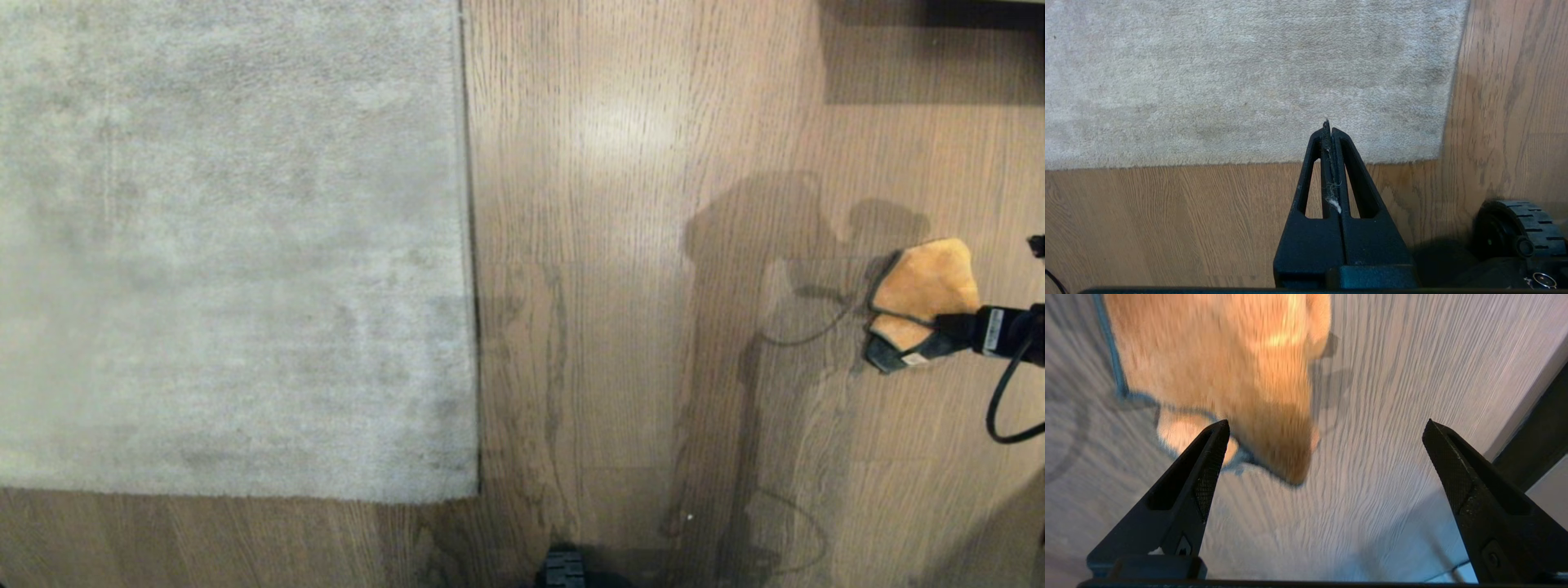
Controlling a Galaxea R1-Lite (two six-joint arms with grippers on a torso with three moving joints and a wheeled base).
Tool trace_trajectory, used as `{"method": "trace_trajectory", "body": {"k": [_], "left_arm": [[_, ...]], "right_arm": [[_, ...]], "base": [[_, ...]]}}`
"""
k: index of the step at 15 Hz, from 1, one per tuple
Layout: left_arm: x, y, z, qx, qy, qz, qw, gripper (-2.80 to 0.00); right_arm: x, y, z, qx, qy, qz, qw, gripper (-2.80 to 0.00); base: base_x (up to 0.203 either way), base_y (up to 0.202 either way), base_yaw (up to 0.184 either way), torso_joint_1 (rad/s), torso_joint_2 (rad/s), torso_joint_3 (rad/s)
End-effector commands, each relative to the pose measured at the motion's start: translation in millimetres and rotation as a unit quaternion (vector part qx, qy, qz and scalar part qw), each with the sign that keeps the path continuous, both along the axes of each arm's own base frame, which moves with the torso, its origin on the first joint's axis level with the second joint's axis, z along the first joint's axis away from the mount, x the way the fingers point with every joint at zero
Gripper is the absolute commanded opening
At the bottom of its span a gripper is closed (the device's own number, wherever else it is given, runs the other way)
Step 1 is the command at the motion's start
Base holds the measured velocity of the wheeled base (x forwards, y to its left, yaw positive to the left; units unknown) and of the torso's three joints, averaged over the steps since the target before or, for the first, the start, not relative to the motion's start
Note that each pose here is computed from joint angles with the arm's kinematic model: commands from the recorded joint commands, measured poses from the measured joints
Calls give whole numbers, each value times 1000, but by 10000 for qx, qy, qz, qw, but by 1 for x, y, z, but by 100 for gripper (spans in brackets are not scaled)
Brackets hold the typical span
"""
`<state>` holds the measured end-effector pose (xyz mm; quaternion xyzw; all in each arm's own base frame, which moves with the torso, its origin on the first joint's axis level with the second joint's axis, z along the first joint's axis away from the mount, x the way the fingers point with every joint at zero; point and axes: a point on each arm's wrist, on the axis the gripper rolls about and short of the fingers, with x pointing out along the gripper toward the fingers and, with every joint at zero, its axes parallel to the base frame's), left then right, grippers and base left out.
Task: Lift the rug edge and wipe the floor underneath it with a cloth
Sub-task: Pick up the rag
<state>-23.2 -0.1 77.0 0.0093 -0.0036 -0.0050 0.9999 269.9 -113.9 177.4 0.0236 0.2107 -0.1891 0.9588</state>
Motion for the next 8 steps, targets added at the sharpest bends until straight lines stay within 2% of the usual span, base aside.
{"method": "trace_trajectory", "body": {"k": [1, 5, 8], "left_arm": [[0, 0, 0, -1, -3, 4, 10000, -280], [0, 0, 0, -1, -3, 4, 10000, -280], [0, 0, 0, 5, -3, 4, 10000, -280]], "right_arm": [[-6, 10, -3, 119, -3, 73, 9999, 0], [1, 15, -13, 483, -13, 37, 9988, 0], [13, 11, -13, 599, -463, -50, 9971, 0]], "base": [[0, 0, 0, 0, 0, 0], [0, 0, 0, 0, 0, 0], [0, 0, 0, 0, 0, 0]]}}
